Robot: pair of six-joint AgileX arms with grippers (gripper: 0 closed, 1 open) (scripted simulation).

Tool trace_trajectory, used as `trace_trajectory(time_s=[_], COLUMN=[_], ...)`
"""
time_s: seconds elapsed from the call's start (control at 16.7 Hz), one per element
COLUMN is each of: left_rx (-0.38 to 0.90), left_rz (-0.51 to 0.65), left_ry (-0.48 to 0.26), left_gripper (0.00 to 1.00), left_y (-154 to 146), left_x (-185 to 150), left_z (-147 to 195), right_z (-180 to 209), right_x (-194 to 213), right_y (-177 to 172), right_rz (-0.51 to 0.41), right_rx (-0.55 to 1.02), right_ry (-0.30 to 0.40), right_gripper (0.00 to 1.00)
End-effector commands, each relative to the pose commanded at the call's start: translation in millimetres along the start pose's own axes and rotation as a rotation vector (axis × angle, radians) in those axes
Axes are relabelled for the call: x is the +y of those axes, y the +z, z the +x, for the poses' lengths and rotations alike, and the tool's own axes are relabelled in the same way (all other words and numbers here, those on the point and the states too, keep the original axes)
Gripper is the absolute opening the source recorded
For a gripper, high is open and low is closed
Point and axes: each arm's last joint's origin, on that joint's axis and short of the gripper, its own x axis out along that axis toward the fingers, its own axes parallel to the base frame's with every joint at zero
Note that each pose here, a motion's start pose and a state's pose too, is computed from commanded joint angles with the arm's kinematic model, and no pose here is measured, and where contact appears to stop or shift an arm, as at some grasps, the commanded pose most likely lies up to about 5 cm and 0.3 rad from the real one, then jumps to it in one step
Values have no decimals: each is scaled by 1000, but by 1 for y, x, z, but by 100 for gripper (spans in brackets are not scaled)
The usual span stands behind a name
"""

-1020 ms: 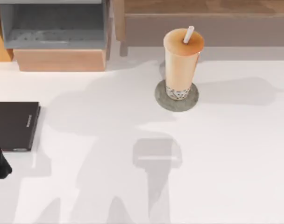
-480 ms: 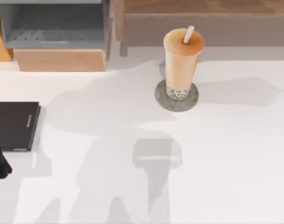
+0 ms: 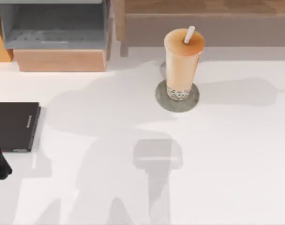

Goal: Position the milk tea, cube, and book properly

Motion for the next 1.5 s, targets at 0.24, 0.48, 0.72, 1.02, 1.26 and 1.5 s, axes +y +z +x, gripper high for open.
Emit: trace_trajectory(time_s=[0.24,0.48,0.72,1.02,1.26,1.5], left_rx=[0,0,0,0,0,0], left_rz=[0,0,0,0,0,0], left_ry=[0,0,0,0,0,0], left_gripper=[100,100,100,100,100,100], left_y=[0,0,0,0,0,0], left_x=[0,0,0,0,0,0], left_z=[0,0,0,0,0,0], right_z=[0,0,-8,-30,-29,-50], right_x=[0,0,-2,-1,1,10], right_y=[0,0,1,0,0,4], right_rz=[0,0,1,0,1,2], right_rx=[0,0,-1,0,2,5], right_ry=[0,0,-7,-2,1,-4], right_gripper=[100,100,100,100,100,100])
